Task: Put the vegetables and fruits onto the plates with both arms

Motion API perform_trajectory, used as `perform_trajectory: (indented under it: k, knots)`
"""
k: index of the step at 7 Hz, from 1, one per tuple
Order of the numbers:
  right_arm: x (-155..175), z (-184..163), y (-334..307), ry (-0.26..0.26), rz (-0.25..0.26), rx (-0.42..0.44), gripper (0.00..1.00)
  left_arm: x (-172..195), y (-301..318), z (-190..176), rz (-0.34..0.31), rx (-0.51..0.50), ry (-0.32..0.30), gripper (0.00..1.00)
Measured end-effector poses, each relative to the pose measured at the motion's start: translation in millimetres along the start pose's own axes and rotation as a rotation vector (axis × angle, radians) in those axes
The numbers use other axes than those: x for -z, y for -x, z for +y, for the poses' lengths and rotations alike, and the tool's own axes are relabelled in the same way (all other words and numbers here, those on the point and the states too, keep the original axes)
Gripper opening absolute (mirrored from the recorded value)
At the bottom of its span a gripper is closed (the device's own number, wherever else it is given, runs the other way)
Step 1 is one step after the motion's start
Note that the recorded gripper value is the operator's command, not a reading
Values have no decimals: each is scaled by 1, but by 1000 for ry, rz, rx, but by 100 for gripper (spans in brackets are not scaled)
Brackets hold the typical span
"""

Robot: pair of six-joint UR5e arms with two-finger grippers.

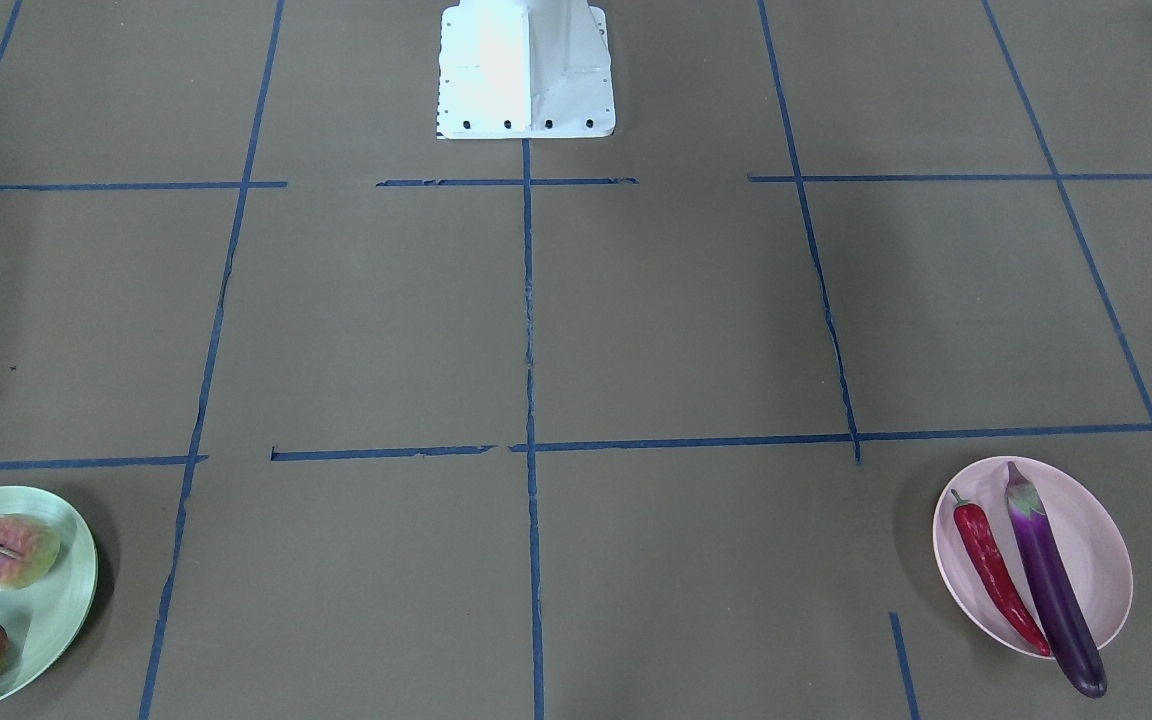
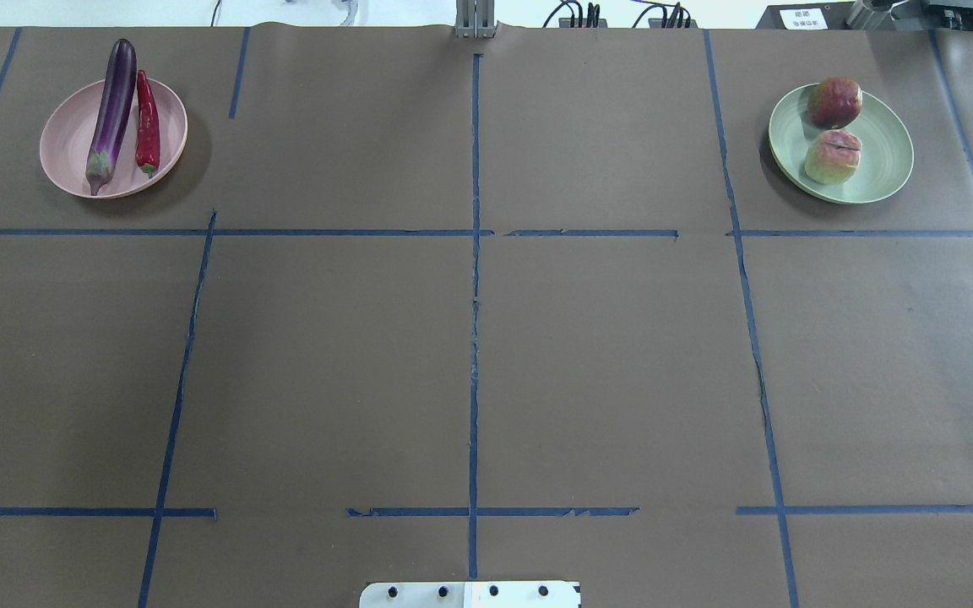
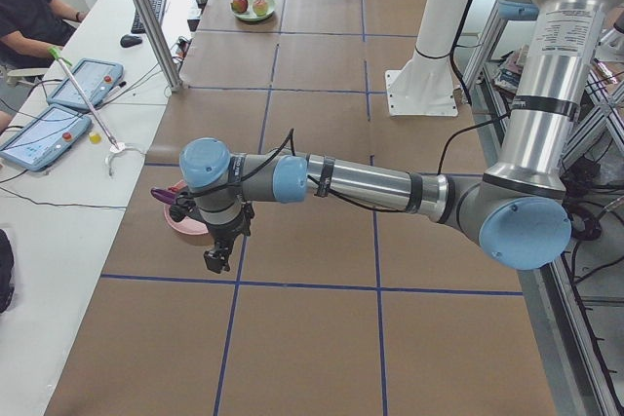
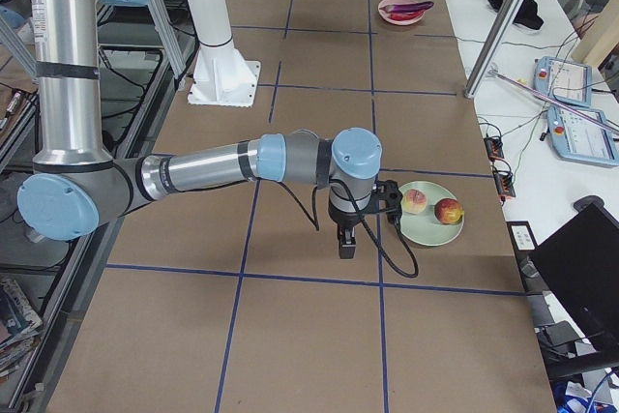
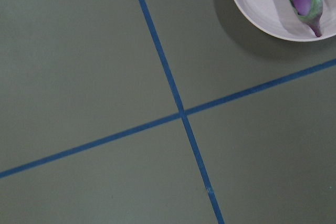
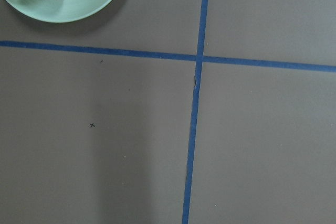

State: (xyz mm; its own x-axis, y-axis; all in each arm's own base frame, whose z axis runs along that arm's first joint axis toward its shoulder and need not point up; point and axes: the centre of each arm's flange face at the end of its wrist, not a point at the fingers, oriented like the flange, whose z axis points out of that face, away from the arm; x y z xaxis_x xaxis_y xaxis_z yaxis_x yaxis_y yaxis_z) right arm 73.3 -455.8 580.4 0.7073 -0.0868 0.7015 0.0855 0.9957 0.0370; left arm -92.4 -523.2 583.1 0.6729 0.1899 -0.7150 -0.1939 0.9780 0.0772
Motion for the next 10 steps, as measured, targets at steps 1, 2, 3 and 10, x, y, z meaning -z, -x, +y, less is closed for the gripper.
perform_trajectory:
  k: [1, 2, 3, 10]
  knots:
    - [-17, -1, 12, 39, 4, -5, 100, -6, -2, 18, 16, 57, 18, 100]
    - [-31, -3, 25, 68, 14, -24, 100, -12, -3, 30, 16, 91, 10, 100]
    - [-38, -1, 31, 83, 17, -35, 100, -16, -2, 34, 8, 91, -12, 100]
    - [-31, 3, 50, 66, -27, -16, 100, -30, 0, 60, -4, 50, -61, 100]
